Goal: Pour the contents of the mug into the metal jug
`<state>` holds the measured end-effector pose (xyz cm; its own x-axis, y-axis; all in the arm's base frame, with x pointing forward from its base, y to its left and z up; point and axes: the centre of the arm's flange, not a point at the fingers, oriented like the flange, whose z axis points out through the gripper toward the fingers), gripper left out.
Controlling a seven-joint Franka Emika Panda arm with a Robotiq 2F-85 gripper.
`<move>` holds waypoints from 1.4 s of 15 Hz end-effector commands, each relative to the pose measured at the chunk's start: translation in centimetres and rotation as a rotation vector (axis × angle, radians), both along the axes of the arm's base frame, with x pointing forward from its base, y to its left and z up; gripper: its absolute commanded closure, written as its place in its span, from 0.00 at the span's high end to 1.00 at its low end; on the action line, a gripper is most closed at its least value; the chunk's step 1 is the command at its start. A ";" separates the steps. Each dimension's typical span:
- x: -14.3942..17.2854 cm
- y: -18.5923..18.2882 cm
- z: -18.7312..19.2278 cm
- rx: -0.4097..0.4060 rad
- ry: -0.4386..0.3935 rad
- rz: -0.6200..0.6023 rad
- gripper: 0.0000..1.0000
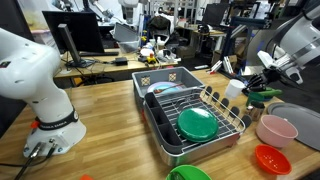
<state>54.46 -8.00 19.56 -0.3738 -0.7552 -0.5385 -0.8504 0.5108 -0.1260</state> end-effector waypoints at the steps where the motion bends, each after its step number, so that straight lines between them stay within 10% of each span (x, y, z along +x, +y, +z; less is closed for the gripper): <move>1: -2.2 -0.7 2.6 -0.012 0.031 0.015 0.02; 13: -9.2 -8.1 6.8 -0.012 0.125 -0.124 0.02; 21: -8.2 -7.7 5.5 -0.039 0.107 -0.119 0.09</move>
